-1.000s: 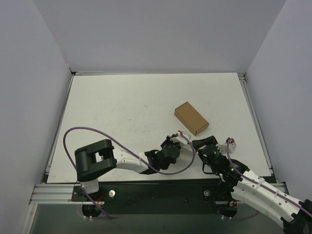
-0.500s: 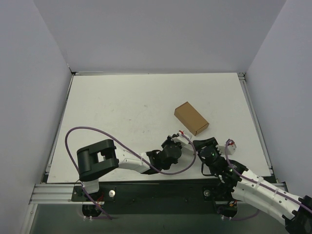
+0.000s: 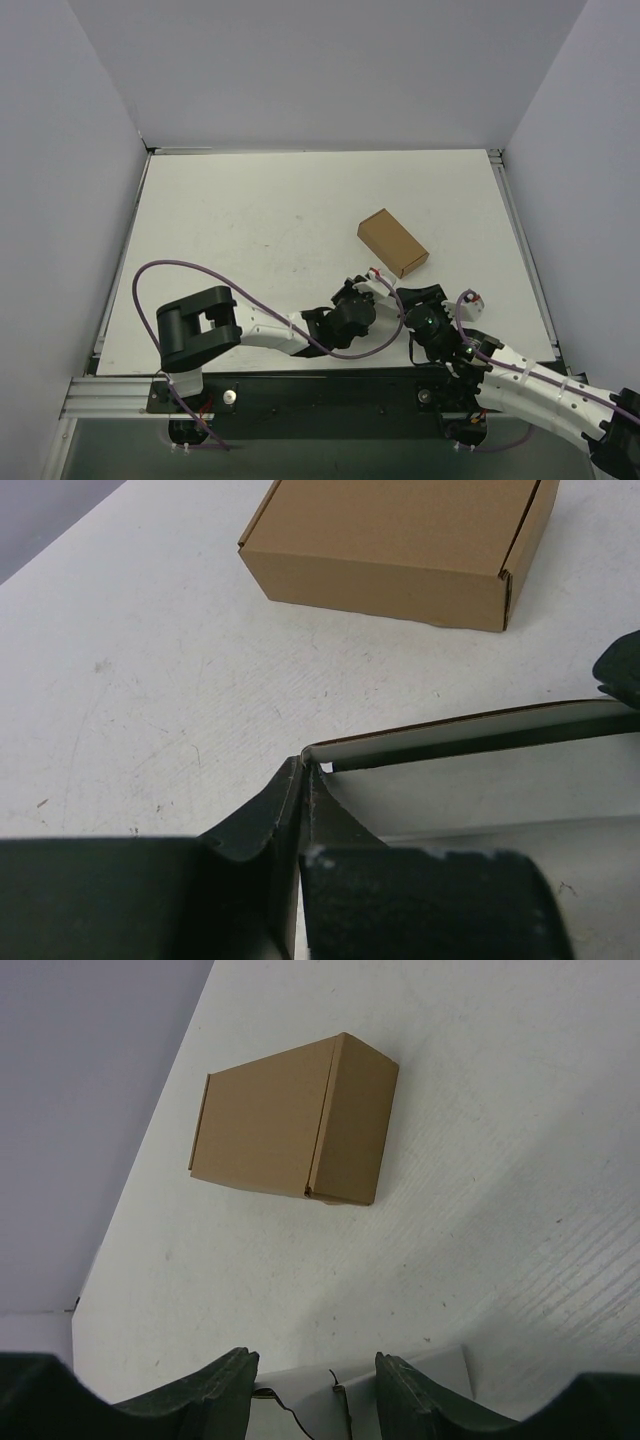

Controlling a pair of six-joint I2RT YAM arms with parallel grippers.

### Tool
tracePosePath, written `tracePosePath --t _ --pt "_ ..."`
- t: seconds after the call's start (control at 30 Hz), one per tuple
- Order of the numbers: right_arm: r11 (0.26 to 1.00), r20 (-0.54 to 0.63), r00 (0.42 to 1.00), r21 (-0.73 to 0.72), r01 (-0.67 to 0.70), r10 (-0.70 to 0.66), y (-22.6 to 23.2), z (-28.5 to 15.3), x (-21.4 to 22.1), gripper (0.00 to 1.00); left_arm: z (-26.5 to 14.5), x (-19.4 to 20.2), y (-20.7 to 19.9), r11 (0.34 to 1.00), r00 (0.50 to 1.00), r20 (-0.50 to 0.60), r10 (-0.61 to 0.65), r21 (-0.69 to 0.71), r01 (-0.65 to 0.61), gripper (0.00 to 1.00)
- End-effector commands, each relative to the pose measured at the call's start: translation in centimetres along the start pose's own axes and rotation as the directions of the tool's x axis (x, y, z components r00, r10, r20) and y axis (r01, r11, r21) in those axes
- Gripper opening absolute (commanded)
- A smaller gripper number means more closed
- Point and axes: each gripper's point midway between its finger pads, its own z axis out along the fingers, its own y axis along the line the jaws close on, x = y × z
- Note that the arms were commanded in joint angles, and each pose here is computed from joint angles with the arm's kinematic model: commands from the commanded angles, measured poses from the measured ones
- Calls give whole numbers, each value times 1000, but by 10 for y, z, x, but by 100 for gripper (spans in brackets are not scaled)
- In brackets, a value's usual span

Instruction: Fold the paper box

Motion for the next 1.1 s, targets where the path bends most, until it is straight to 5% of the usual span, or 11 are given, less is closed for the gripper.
tracePosePath --t 0.0,0.4,1.07 --pt "976 -32 988 156 155 -152 -59 3 9 7 -24 68 -25 965 960 -169 223 180 -192 13" --pt "972 -9 987 174 159 -159 -64 4 6 6 -32 44 -14 968 967 -119 224 146 -206 45" --pt "971 -1 986 170 165 -168 -63 3 3 5 -49 -5 -6 969 990 -42 133 214 -121 73"
